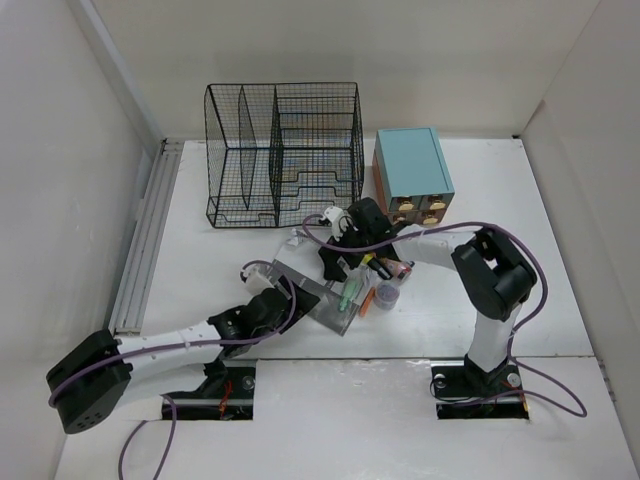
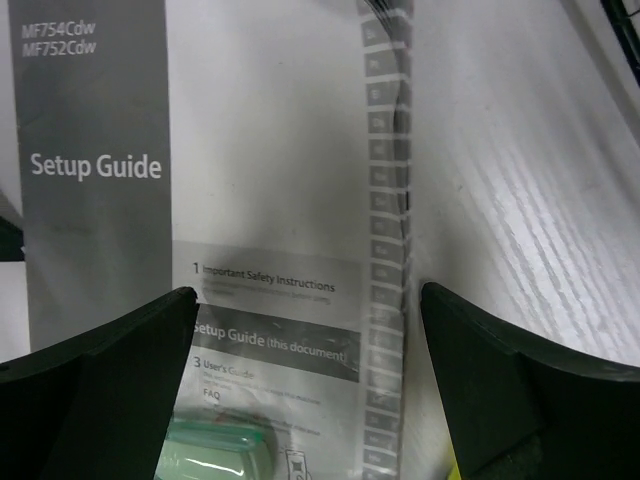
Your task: Organize the desk
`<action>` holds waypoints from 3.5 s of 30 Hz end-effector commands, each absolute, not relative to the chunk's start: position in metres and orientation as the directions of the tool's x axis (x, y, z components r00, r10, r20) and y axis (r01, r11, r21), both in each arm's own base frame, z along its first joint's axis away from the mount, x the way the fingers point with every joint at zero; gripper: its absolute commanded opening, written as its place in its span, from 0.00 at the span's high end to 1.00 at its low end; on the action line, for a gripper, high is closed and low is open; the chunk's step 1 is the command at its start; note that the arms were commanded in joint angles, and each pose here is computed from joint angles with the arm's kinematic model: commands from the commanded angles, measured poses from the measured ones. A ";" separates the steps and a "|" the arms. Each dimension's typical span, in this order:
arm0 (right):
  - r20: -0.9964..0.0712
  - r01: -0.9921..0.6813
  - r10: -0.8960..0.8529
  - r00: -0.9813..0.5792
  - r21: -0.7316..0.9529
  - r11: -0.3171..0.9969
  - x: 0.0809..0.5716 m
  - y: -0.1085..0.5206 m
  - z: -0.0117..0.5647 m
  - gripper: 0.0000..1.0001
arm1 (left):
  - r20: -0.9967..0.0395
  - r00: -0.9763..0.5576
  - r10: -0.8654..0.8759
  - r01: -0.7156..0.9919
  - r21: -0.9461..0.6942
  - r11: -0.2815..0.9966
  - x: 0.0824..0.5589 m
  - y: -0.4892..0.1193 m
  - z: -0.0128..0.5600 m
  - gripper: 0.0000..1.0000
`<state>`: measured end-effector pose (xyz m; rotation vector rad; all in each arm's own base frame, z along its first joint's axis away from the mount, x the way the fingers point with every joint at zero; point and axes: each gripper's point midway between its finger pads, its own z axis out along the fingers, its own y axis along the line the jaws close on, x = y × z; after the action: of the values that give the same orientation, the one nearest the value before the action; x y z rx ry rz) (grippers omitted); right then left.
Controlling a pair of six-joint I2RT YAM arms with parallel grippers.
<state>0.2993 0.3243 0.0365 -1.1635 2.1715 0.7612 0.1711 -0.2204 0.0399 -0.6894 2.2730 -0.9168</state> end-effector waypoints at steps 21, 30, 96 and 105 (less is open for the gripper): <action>-0.706 -0.892 -0.550 -0.446 0.399 0.211 0.239 0.337 0.061 1.00 | -0.257 -0.725 -0.639 -0.299 -0.718 0.628 0.151 -0.226 0.012 0.31; -0.835 -0.943 -0.452 -0.314 0.330 0.045 0.221 0.343 0.138 1.00 | -0.266 -0.670 -0.693 -0.282 -0.773 0.569 0.147 -0.202 0.031 0.26; -0.872 -0.805 -0.268 -0.410 0.484 -0.343 0.199 0.278 0.187 1.00 | -0.423 -0.581 -0.696 0.158 -0.897 0.414 0.181 -0.251 0.132 1.00; -0.906 -0.847 -0.241 -0.348 0.413 -0.333 0.209 0.273 0.203 0.94 | -0.549 -0.474 -0.688 0.251 -0.834 0.492 0.193 -0.242 0.184 1.00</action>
<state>0.2236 0.2739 0.1680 -1.4274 1.4867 1.7034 0.1695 -0.2375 0.0945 -0.3377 1.9881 -1.0868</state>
